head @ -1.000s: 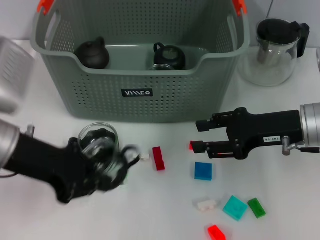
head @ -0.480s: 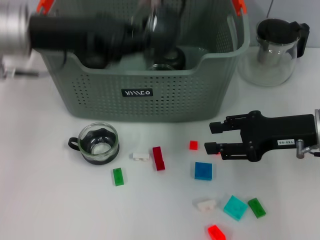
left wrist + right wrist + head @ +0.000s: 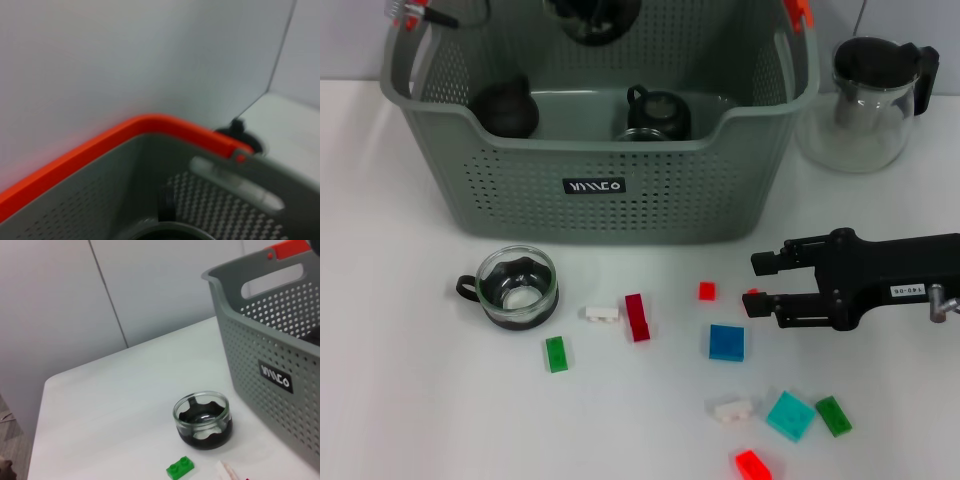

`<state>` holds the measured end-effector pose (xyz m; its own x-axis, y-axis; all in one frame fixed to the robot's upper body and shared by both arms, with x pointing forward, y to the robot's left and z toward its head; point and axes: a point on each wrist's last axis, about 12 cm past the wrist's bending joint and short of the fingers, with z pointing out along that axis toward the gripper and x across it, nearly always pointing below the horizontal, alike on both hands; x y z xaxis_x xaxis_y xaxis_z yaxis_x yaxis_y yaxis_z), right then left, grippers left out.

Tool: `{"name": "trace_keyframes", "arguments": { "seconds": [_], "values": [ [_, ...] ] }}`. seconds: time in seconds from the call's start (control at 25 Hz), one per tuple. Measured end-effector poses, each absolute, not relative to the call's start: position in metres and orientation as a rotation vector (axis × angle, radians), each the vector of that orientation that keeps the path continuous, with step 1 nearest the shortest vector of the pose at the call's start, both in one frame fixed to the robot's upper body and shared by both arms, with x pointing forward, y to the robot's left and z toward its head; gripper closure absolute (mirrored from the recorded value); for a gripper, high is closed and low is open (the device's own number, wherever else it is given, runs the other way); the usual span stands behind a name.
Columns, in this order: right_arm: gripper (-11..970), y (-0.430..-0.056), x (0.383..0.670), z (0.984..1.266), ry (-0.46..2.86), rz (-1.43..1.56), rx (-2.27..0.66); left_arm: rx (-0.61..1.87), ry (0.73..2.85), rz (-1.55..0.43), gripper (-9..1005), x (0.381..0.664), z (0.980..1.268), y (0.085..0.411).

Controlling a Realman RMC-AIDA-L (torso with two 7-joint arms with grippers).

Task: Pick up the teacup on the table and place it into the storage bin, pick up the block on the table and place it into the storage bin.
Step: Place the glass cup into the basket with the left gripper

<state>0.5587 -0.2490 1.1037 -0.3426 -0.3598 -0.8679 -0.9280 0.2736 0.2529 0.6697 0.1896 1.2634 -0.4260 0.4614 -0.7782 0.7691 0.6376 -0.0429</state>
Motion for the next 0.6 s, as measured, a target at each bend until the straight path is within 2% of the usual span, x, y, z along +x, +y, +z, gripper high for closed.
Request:
{"name": "trace_keyframes", "arguments": {
  "seconds": [0.2, 0.6],
  "values": [
    [346, -0.253, 0.558, 1.104, 1.873, 1.041, -1.172, 0.953, 2.208, -0.375, 890, 0.690, 1.240, 0.170],
    [345, -0.252, 0.559, 1.105, 1.882, 1.044, -1.179, 0.973, 2.229, -0.191, 876, 0.698, 1.218, 0.150]
  ]
}}
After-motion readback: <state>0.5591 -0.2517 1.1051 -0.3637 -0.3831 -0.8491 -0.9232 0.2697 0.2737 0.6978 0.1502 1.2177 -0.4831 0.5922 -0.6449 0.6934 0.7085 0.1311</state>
